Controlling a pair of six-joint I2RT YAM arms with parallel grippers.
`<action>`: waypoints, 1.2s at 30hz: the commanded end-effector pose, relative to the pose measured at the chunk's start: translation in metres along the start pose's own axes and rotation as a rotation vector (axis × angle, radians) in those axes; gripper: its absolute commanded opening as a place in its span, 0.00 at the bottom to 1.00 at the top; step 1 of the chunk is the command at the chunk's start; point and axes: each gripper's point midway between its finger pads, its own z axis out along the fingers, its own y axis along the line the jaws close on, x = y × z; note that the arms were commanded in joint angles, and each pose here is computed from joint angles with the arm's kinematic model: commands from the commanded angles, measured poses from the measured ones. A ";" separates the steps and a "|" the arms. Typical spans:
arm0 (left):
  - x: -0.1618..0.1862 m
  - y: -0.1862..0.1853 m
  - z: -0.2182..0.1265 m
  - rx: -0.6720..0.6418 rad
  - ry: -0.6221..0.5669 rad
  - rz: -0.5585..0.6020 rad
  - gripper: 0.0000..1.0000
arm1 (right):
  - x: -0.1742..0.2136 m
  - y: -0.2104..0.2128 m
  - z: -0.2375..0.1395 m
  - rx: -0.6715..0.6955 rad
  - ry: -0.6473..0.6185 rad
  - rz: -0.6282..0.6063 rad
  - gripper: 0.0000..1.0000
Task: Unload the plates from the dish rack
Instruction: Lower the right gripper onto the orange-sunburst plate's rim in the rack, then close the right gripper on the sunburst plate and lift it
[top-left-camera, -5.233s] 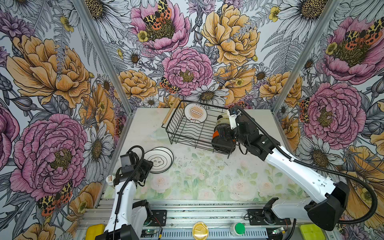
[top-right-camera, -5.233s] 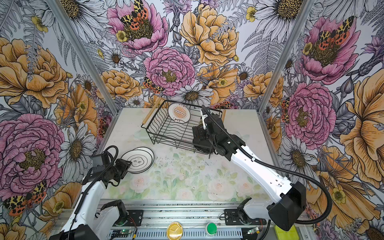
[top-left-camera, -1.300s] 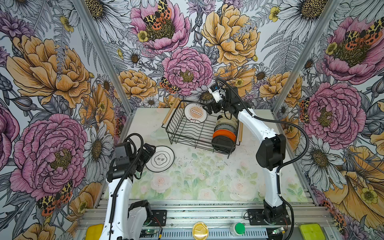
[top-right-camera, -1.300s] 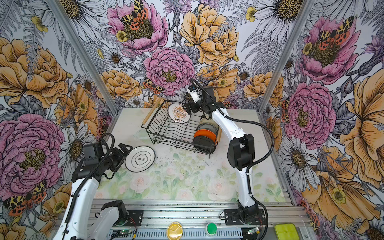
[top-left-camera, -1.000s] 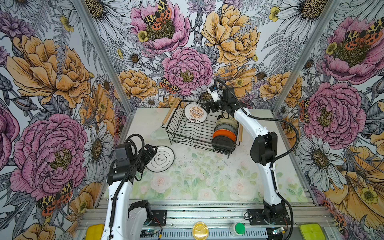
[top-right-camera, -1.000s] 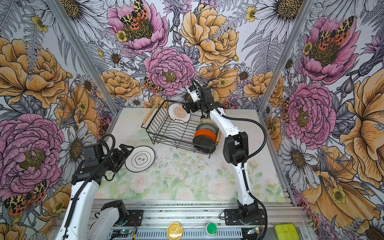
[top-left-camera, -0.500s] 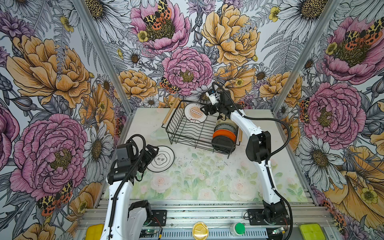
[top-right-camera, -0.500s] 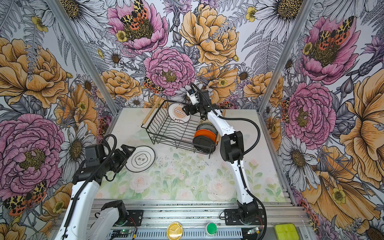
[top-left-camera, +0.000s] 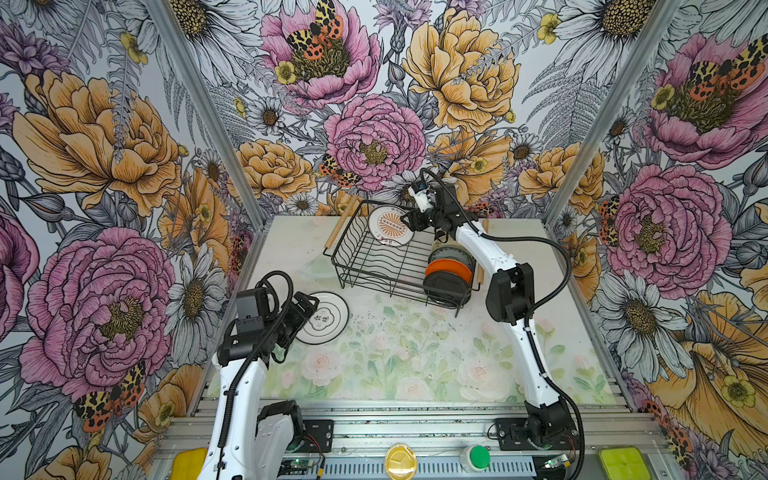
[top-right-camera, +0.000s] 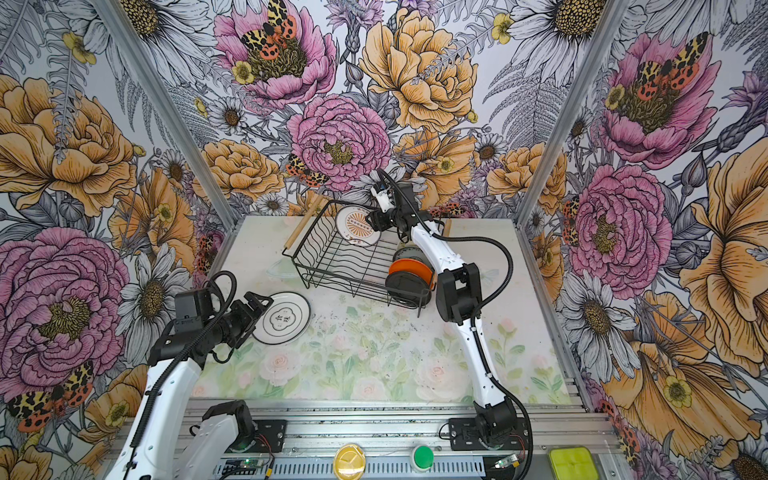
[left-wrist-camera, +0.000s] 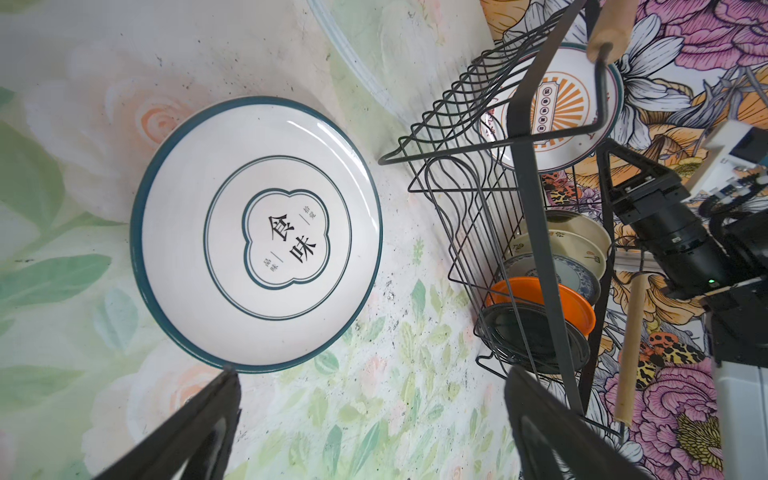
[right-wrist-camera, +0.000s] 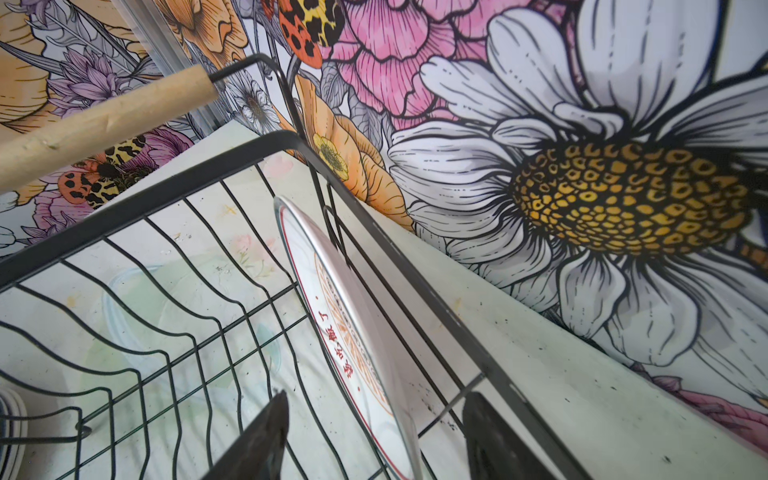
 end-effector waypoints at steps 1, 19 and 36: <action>0.000 0.001 0.004 -0.002 -0.001 0.027 0.99 | 0.002 0.005 0.011 -0.006 -0.006 -0.003 0.67; 0.000 0.006 0.016 -0.013 0.016 0.026 0.99 | 0.014 0.007 0.023 -0.014 0.012 0.008 0.56; 0.000 0.010 0.023 -0.023 0.024 0.025 0.99 | 0.021 0.017 0.022 -0.037 0.036 -0.014 0.30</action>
